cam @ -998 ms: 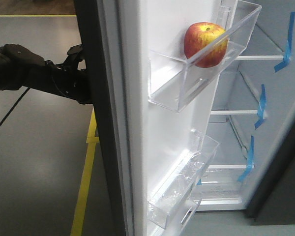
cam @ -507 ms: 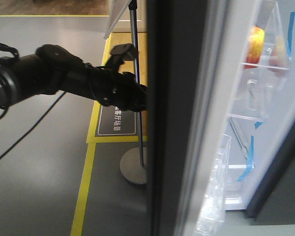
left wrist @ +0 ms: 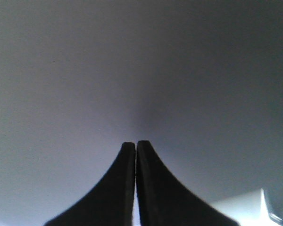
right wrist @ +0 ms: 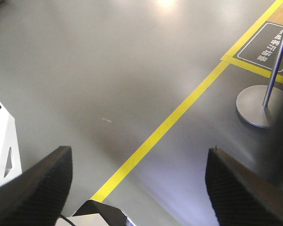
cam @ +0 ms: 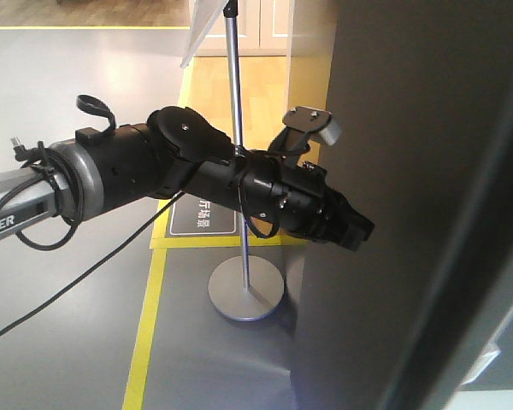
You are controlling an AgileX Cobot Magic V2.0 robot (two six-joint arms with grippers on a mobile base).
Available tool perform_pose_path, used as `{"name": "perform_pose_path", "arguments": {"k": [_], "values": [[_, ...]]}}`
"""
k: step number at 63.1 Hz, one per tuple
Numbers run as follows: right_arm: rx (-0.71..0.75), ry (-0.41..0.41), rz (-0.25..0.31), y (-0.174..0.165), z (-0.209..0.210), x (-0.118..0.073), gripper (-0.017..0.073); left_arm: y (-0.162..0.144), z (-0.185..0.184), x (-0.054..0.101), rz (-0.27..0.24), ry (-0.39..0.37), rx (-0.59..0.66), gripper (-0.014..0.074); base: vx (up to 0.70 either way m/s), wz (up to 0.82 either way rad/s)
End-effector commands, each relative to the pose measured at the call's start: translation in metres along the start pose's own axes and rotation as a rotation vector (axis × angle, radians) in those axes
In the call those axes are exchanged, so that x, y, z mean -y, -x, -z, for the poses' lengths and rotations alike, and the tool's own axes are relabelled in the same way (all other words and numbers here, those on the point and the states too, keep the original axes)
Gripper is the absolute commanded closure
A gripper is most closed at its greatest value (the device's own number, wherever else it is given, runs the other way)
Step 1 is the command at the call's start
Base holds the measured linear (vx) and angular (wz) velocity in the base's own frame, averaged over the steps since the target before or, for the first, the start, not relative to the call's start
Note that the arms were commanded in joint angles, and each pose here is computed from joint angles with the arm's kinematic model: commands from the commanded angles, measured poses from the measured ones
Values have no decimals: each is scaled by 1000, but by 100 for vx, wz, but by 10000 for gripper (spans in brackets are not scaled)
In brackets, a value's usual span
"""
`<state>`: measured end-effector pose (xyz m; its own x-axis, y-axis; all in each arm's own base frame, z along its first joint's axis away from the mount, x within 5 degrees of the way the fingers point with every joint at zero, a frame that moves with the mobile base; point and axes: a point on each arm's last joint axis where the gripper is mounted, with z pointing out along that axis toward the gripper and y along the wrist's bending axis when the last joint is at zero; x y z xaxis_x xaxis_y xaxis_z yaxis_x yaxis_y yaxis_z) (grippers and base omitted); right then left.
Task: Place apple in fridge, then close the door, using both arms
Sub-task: 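Push the door's outer face with the left gripper to swing it shut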
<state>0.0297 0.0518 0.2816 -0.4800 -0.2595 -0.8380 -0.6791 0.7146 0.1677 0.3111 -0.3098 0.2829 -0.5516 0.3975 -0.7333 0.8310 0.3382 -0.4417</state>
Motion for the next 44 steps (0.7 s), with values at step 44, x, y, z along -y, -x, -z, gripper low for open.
{"name": "perform_pose_path", "arguments": {"k": [44], "values": [[66, 2, -7, 10, 3, -1, 4, -13, 144, 43, -116, 665, 124, 600, 0, 0]]}}
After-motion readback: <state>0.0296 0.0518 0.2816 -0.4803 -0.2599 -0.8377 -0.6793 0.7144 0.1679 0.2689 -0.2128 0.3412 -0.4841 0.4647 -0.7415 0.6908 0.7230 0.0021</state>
